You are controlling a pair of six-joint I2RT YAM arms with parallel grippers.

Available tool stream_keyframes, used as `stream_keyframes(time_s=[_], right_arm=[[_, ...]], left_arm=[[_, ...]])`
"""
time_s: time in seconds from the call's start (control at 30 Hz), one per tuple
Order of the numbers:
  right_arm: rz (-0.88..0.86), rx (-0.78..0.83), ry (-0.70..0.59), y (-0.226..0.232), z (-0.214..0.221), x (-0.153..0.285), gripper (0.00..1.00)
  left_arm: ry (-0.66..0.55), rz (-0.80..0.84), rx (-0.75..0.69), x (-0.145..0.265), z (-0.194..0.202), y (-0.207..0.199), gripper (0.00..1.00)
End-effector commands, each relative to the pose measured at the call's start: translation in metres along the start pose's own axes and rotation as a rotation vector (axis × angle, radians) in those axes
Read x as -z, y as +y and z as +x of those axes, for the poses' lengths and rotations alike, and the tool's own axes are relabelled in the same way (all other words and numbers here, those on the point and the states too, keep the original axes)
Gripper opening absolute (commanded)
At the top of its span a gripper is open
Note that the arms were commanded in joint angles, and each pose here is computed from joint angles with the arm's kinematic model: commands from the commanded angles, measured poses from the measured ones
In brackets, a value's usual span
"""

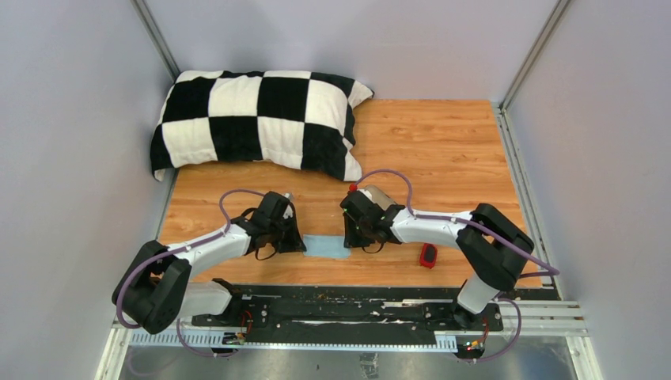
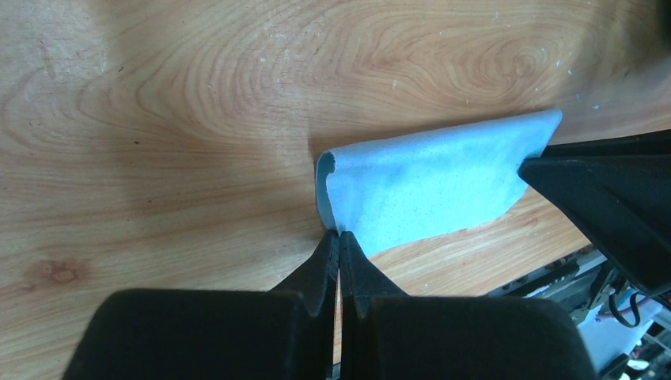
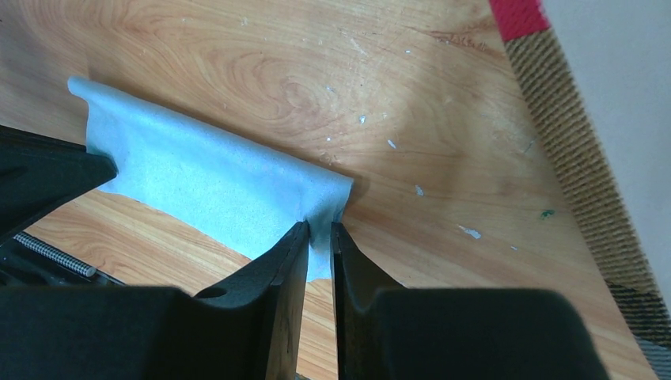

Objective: Organize the sunglasses
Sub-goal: Pick up the glasses cleaning cloth from the center of the board.

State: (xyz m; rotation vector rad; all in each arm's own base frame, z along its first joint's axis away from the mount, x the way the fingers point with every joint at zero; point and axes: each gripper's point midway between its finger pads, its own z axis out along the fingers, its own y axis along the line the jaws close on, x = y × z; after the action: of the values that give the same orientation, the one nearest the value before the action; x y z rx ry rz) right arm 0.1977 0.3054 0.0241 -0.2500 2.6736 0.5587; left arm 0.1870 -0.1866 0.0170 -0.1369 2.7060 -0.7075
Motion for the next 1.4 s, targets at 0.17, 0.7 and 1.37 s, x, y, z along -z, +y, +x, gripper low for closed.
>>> stream_keyframes(time_s=[0.17,0.7,1.37], right_arm=[[0.027,0.063,0.089,-0.003,0.024,-0.007,0.25],[-0.002,0.072,0.072,0.007,0.016,-0.001,0.0],[0.038,0.076,-0.128,0.008,-0.031,0.048,0.0]], left_arm=[[0.005,-0.02,0.005,-0.001,0.002,0.005,0.0],[0.015,-0.009,-0.027,0.003,-0.002,-0.002,0.0],[-0.086,0.093,-0.103,0.039,-0.043,-0.054,0.0]])
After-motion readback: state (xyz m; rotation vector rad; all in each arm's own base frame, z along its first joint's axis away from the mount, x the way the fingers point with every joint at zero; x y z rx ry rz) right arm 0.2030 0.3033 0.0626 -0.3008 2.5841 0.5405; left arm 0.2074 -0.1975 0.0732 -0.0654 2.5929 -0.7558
